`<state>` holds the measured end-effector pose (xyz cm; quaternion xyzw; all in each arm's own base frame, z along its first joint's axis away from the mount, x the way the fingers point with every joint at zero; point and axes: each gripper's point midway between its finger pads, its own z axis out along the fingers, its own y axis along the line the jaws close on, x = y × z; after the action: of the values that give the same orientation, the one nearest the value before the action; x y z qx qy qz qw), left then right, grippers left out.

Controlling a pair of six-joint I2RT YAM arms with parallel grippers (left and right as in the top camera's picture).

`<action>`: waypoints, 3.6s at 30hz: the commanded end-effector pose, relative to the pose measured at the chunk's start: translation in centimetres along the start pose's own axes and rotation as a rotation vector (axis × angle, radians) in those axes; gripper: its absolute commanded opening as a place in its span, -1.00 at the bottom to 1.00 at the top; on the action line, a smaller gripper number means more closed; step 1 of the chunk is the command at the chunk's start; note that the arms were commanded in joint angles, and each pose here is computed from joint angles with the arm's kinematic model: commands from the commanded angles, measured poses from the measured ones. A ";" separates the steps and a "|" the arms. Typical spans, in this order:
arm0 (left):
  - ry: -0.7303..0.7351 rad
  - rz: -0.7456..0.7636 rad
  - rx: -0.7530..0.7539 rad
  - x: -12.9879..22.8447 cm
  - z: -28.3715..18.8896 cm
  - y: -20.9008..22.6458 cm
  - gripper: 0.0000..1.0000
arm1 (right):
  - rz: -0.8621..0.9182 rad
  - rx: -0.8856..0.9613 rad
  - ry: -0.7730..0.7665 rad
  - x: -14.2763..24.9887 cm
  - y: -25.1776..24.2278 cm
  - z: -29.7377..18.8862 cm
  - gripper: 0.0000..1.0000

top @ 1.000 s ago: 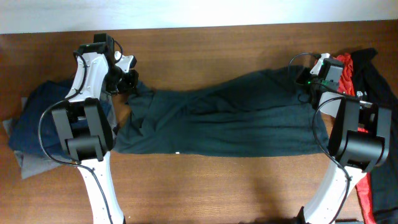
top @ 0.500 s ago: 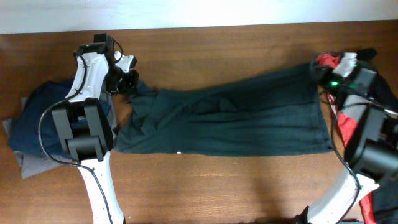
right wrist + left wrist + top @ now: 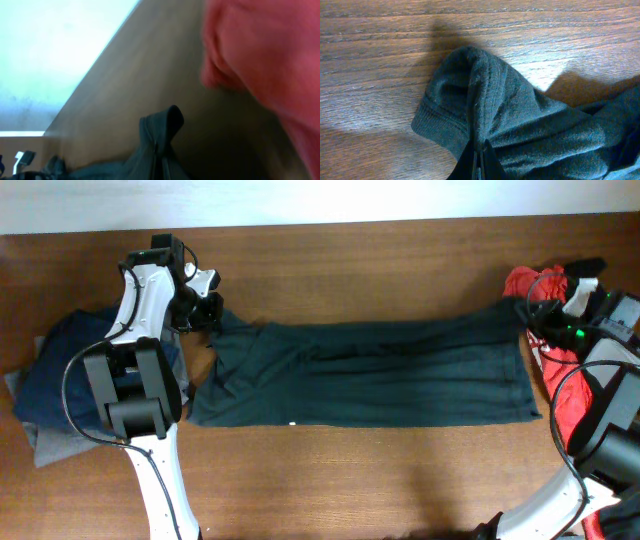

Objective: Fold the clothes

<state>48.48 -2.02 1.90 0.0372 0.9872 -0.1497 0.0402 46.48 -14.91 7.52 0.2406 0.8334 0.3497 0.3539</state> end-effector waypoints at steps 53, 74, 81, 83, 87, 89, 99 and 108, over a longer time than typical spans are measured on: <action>0.114 0.419 -0.057 1.4 1.3 -13.7 0.49 | 0.060 0.289 0.098 2.9 -5.2 -5.0 -0.92; 0.165 0.393 0.017 2.3 2.8 -14.5 -0.87 | 0.061 0.271 0.100 2.9 -4.9 -4.9 -0.92; 0.085 0.417 0.014 0.8 -1.9 -16.1 -0.88 | 0.060 0.271 0.099 2.9 -4.9 -4.9 -0.92; 0.079 0.419 0.014 0.8 -3.0 -16.4 -0.89 | 0.061 0.271 0.100 2.9 -4.9 -4.9 -0.92; 0.141 0.402 -0.011 2.3 -3.6 -15.8 -0.89 | 0.062 0.256 0.101 3.0 -4.7 -4.8 -0.92; 0.178 0.393 -0.026 3.2 -3.8 -15.4 -0.91 | 0.062 0.253 0.100 2.9 -4.7 -4.9 -0.92; 0.175 0.395 -0.033 3.1 -3.8 -15.3 -0.58 | 0.060 0.230 0.099 2.8 -4.2 -4.8 -0.92; 0.148 0.403 -0.034 2.2 -2.5 -15.1 -0.11 | 0.056 0.225 0.095 2.7 -3.9 -4.9 -0.91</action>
<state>44.74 -15.64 7.66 0.2408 0.9630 -0.1205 -0.0147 40.01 -17.35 3.62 0.2998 0.8797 0.2738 0.2475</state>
